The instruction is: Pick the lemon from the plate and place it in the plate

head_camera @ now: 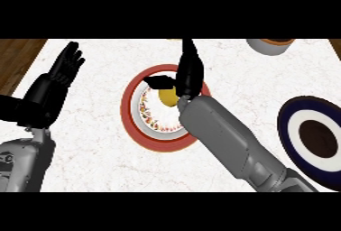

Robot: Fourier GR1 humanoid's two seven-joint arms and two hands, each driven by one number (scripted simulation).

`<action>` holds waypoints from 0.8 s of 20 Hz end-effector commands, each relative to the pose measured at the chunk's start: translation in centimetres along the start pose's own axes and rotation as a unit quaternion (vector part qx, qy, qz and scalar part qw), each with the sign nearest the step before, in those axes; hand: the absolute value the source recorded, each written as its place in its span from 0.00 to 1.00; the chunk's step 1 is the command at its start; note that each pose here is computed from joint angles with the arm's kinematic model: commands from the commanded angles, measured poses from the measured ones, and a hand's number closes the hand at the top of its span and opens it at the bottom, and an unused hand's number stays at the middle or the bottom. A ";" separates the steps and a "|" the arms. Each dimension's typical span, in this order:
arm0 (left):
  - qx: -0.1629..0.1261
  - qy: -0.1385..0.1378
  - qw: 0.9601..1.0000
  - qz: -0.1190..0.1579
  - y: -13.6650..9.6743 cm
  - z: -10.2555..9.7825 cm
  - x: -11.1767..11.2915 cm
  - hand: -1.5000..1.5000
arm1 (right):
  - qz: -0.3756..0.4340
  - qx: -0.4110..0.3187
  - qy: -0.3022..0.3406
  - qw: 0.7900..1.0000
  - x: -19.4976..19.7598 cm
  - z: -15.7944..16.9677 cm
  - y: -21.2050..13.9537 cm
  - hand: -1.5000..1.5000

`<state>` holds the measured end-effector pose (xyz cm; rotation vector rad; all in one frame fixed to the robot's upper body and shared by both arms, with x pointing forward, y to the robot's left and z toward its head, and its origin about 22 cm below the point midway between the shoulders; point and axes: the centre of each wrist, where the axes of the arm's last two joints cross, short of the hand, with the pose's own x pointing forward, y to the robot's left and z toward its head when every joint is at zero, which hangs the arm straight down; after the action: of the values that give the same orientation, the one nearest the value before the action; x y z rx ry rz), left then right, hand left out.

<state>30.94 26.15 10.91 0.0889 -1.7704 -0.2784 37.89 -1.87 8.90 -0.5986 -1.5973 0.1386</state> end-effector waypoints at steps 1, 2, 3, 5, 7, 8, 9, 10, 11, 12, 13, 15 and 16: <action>0.020 0.005 1.000 -0.015 1.2 -0.9 0.6 0.50 | -0.069 -0.040 0.009 0.997 1.3 -0.3 -0.5 0.00; 0.024 0.013 1.000 -0.009 1.5 0.0 0.7 0.50 | -0.068 -0.038 0.018 0.997 -1.7 0.9 -0.9 0.00; 0.022 0.009 1.000 0.003 3.2 -0.2 -0.5 0.50 | -0.075 -0.048 0.018 0.996 -1.7 -0.3 -1.3 0.00; 0.038 0.020 0.999 -0.003 2.4 1.9 -0.7 0.50 | -0.080 -0.042 0.012 0.996 -2.5 0.9 -2.2 0.00; 0.033 0.018 0.999 0.005 1.2 2.3 -1.1 0.50 | -0.099 -0.051 0.011 0.994 -3.5 0.6 -4.2 0.00; 0.030 0.018 0.999 -0.008 2.2 0.8 -0.6 0.50 | -0.105 -0.058 0.005 0.993 -4.9 0.8 -5.8 0.00; 0.034 0.029 0.999 -0.001 1.0 1.2 0.6 0.50 | -0.097 -0.051 0.013 0.994 -5.9 2.8 -5.6 0.00; 0.032 0.021 0.999 0.000 2.3 2.0 -1.5 0.50 | -0.096 -0.044 0.000 0.994 -6.9 2.6 -7.6 0.00; 0.034 0.022 0.999 -0.001 0.8 0.5 -0.9 0.50 | -0.103 -0.054 -0.003 0.993 -7.0 2.0 -9.2 0.00; 0.034 0.020 0.999 -0.013 2.6 0.8 -0.7 0.50 | -0.107 -0.056 -0.014 0.993 -7.6 2.8 -9.0 0.00; 0.036 0.020 0.999 -0.005 2.6 1.9 -0.6 0.50 | -0.106 -0.048 -0.005 0.993 -8.0 2.9 -10.5 0.00; 0.031 0.024 0.999 -0.003 1.1 2.6 -1.7 0.50 | -0.089 -0.038 -0.014 0.995 -9.8 3.8 -12.6 0.00; 0.035 0.027 0.999 -0.012 3.5 1.3 -0.3 0.50 | -0.088 -0.036 -0.016 0.995 -10.3 4.7 -13.7 0.00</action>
<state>29.90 28.62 10.48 0.1502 -1.7375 -0.2252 32.42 -13.62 5.54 -0.5098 -1.6685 -0.0748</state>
